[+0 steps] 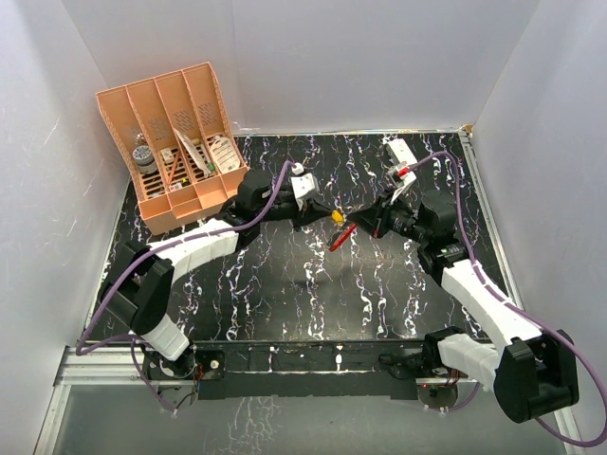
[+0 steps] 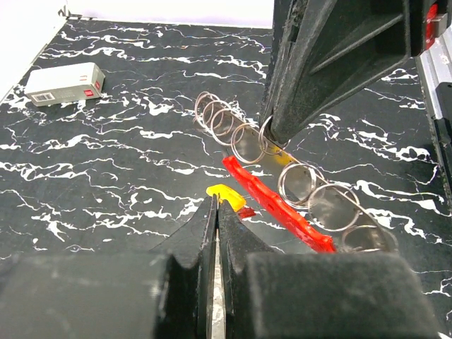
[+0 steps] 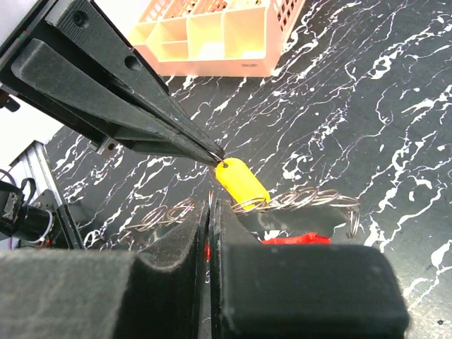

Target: Put the keys on the keyring

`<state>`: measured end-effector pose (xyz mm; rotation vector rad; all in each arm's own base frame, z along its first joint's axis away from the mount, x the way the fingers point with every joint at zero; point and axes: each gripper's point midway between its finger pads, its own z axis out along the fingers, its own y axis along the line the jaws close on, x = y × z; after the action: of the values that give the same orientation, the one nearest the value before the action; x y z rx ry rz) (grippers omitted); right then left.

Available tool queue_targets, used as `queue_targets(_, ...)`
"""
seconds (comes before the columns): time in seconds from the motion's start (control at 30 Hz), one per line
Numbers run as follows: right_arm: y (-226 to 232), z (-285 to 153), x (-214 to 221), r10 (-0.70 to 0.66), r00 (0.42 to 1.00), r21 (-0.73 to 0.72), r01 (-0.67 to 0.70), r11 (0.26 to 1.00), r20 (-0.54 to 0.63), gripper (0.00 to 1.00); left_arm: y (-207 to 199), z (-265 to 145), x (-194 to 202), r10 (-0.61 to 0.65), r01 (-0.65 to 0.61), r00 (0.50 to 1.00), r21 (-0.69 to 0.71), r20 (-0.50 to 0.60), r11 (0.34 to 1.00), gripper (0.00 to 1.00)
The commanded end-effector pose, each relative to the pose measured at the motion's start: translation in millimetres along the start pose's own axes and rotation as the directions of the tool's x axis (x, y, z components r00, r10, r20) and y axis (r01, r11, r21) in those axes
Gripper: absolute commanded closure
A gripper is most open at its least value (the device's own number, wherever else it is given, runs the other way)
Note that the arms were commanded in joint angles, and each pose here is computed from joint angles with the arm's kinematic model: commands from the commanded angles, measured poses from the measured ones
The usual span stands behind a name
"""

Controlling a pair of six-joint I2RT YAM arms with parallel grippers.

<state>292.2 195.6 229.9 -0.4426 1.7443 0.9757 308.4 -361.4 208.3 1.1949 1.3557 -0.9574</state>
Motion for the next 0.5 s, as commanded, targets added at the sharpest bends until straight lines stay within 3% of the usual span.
queue_targets(0.0, 13.7, 4.3, -33.9, -0.042, 0.997, -0.018, 0.043, 0.999, 0.071, 1.00, -4.3, -6.6, -38.0, 0.128, -0.128, 0.990, 0.002, 0.063, 0.992, 1.00)
queue_targets(0.47, 9.7, 16.4, -33.5, -0.025, 0.999, 0.007, 0.025, 1.000, 0.040, 1.00, -10.6, -5.0, -41.6, 0.308, -0.308, 0.951, 0.000, 0.040, 0.951, 1.00)
